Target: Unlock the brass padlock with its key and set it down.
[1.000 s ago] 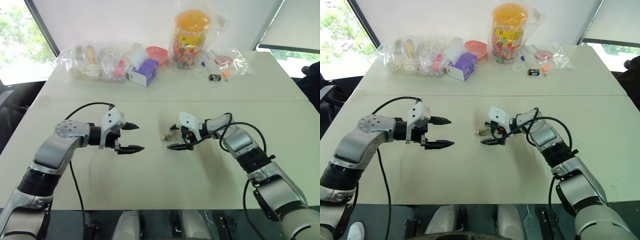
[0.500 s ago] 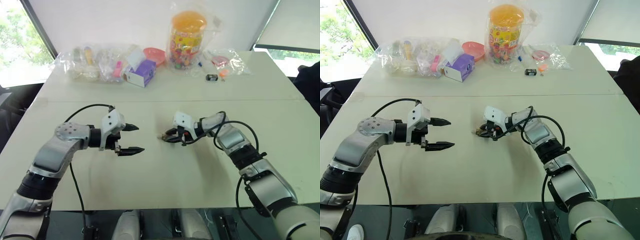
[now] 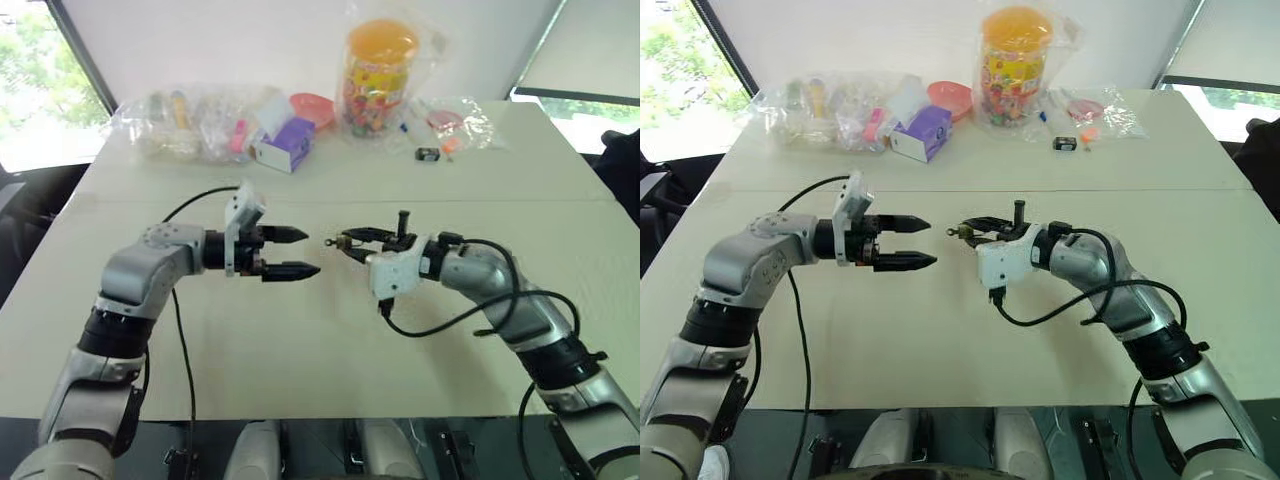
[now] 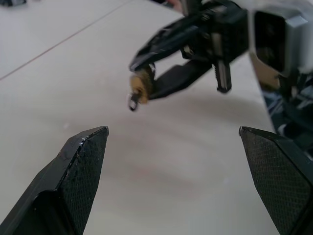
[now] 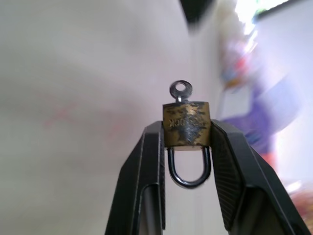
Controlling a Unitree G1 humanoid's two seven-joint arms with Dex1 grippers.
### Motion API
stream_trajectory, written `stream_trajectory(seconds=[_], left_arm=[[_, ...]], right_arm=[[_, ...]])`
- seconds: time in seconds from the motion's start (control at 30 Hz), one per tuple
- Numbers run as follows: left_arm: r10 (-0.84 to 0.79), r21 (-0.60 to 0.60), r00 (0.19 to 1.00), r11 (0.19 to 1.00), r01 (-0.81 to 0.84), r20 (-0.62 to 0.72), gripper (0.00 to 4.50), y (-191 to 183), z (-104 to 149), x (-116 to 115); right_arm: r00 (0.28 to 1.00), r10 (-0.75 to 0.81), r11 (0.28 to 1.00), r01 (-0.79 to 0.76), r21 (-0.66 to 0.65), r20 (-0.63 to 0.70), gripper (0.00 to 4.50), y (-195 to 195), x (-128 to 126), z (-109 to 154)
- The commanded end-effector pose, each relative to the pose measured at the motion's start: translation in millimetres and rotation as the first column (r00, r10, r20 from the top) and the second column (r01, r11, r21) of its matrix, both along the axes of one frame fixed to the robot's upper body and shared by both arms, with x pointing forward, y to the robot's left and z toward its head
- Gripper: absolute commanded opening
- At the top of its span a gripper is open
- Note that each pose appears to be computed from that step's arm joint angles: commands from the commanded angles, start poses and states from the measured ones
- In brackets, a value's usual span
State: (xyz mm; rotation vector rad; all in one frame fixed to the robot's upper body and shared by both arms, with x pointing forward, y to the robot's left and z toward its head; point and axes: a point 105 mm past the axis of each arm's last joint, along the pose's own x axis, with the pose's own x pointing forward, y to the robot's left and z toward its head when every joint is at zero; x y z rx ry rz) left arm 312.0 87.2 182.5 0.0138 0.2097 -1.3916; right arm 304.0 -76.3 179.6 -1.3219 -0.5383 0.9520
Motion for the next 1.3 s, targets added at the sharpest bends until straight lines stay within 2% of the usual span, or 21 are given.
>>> stream_trajectory(seconds=[0.03, 0.17, 0.3, 0.4, 0.63, 0.87, 1.0, 1.2, 1.3], left_arm=[[-0.037, -0.048, 0.999, 0.998, 0.036, -0.015, 4.5, -3.8, 11.8, -2.5], [-0.06, -0.015, 0.998, 0.998, 0.06, -0.006, 4.5, -6.8, 5.6, -3.1], [-0.074, -0.007, 0.997, 0.997, 0.074, 0.0, 4.5, -6.5, 4.4, -4.4], [-0.07, 0.013, 0.997, 0.997, 0.07, 0.011, 3.62, -4.0, -0.1, -3.8], [-0.07, 0.011, 0.997, 0.998, 0.07, 0.022, 0.11, -7.9, -3.7, -4.4], [-0.077, 0.019, 0.996, 0.997, 0.076, 0.042, 0.04, -15.2, -7.6, -5.2], [-0.072, 0.03, 0.992, 0.997, 0.069, 0.104, 0.04, -20.3, -8.3, -5.0], [0.036, -0.014, 0.942, 0.999, -0.033, 0.335, 0.04, -24.9, 3.9, 5.8], [0.117, -0.077, 0.85, 0.993, -0.09, 0.514, 0.04, -25.1, 23.1, 11.5]], right_arm=[[0.99, 0.056, 0.998, -0.058, 0.014, 0.126, 0.7, 6.5, -16.7, 18.1], [0.997, 0.042, 0.999, -0.043, 0.011, 0.072, 0.7, 3.7, -19.0, 10.6], [0.997, 0.037, 0.999, -0.038, 0.019, 0.069, 0.7, 4.5, -18.8, 15.0], [0.998, 0.036, 0.999, -0.038, 0.025, 0.057, 0.7, 4.6, -18.8, 14.8], [0.998, 0.052, 0.998, -0.053, 0.034, 0.035, 0.7, 8.6, -20.9, 15.2], [0.998, 0.064, 0.997, -0.064, 0.032, 0.022, 0.7, 11.1, -24.4, 16.4], [0.998, 0.065, 0.997, -0.065, 0.032, 0.011, 0.7, 11.5, -24.9, 17.1], [0.998, 0.062, 0.997, -0.061, 0.048, -0.023, 0.7, 11.9, -24.8, 17.8], [0.998, 0.057, 0.997, -0.055, 0.05, -0.036, 0.7, 10.8, -24.1, 16.6]])
